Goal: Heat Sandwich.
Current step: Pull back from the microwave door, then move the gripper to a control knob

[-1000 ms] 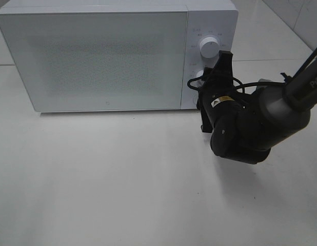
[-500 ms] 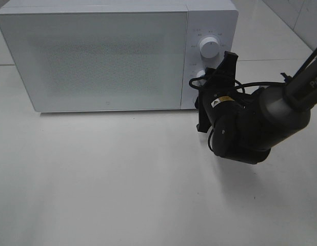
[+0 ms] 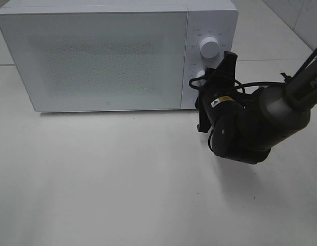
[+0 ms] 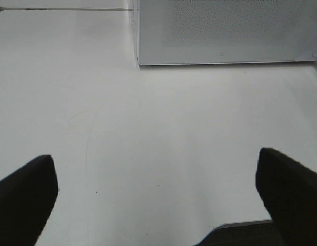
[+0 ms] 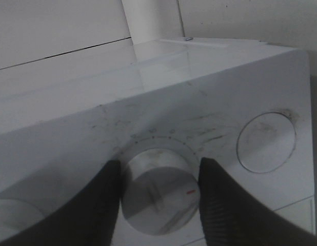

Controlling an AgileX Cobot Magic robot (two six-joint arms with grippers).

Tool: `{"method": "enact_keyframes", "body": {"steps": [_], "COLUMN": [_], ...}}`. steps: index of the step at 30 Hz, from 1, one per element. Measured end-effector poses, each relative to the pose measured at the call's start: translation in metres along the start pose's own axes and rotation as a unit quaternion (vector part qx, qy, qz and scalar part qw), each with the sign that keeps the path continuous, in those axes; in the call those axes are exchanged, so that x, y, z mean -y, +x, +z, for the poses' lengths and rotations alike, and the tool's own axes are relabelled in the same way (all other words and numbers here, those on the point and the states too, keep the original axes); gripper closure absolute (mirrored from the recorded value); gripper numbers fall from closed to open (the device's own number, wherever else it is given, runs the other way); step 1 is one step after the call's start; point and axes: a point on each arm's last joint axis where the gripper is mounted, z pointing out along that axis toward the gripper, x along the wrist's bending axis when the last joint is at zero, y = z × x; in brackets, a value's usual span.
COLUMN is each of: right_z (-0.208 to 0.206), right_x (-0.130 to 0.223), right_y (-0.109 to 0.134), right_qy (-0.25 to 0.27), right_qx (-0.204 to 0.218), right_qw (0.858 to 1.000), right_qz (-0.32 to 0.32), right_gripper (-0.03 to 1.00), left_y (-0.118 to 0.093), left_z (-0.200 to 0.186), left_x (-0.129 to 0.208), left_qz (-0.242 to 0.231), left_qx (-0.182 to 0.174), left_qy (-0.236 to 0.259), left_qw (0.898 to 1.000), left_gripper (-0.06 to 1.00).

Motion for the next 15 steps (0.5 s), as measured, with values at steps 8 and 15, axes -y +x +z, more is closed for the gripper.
{"method": "enact_keyframes", "body": {"steps": [8,15], "right_z": [-0.0001,-0.0021], "right_x": [-0.0006,0.0034], "right_y": [-0.0002,0.0038], "right_qy": [-0.002,0.01], "right_qx": [0.001,-0.004], "right_qw": [1.0,0.999], "right_qz": [-0.013,-0.044], "right_gripper": [0.56,0.44], "left_y": [0.0,0.0], "left_z": [0.0,0.0], "left_x": [0.0,0.0], "left_qz": [0.0,0.0], "left_qx": [0.0,0.0], "left_qy": [0.0,0.0], "left_qw": [1.0,1.0], "left_gripper": [-0.03,-0.03]}}
